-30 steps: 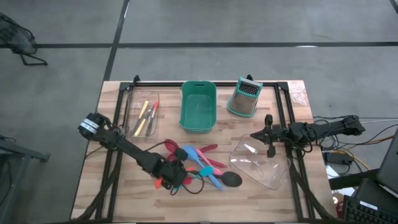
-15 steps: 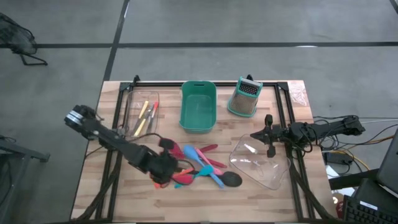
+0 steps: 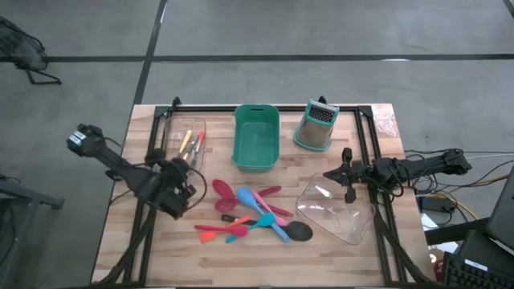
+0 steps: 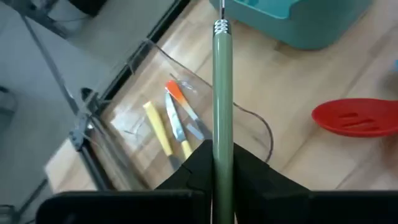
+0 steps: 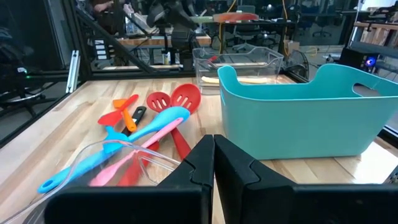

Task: Pick & Place Kitchen Items
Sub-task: Put the green table knife into the top transparent bin, then put the red spatula into the bottom transparent bin

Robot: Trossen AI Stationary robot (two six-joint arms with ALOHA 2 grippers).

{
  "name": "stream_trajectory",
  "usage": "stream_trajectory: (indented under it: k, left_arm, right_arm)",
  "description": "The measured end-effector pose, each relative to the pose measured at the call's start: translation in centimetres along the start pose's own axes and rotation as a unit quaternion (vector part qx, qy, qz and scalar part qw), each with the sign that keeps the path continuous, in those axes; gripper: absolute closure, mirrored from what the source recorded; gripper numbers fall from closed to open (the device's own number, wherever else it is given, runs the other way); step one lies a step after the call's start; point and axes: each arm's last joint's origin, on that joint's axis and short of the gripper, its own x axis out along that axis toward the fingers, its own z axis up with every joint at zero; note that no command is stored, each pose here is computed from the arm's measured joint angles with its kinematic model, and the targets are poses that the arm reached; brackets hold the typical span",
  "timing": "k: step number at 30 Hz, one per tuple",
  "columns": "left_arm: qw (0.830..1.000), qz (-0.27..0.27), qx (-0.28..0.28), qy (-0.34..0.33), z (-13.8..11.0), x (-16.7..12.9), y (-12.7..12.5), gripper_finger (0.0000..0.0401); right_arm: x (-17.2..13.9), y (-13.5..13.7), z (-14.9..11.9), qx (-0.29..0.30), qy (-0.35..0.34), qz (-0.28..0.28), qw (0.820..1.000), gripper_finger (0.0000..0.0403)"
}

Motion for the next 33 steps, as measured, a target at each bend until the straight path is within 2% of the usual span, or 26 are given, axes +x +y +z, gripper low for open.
stream_trajectory:
  k: [3, 7, 14, 16, 24, 33]
  left_arm:
    - [1.0, 0.014, -0.023, -0.001, -0.7, 0.9, 0.4, 0.0363]
    - [0.995, 0.052, -0.09, -0.006, -2.1, 2.6, 1.0, 0.0369]
    - [0.985, 0.118, -0.124, -0.003, -4.8, 5.9, 1.4, 0.0354]
    - [0.985, 0.119, -0.124, -0.024, -5.0, 6.3, 1.4, 0.0356]
    - [0.985, 0.116, -0.129, -0.024, -5.2, 6.9, 1.2, 0.0374]
    - [0.986, 0.098, -0.129, -0.04, -4.6, 6.5, 0.8, 0.0365]
  right_arm:
    - [0.0, 0.0, 0.0, -0.001, 0.0, 0.0, 1.0, 0.0394]
    - [0.0, 0.0, 0.0, -0.001, 0.0, 0.0, 1.0, 0.0394]
    - [0.0, 0.0, 0.0, 0.0, 0.0, 0.0, 1.0, 0.0394]
    - [0.0, 0.0, 0.0, 0.0, 0.0, 0.0, 1.0, 0.0394]
    - [0.0, 0.0, 0.0, 0.0, 0.0, 0.0, 1.0, 0.0394]
    - [0.0, 0.0, 0.0, -0.001, 0.0, 0.0, 1.0, 0.0394]
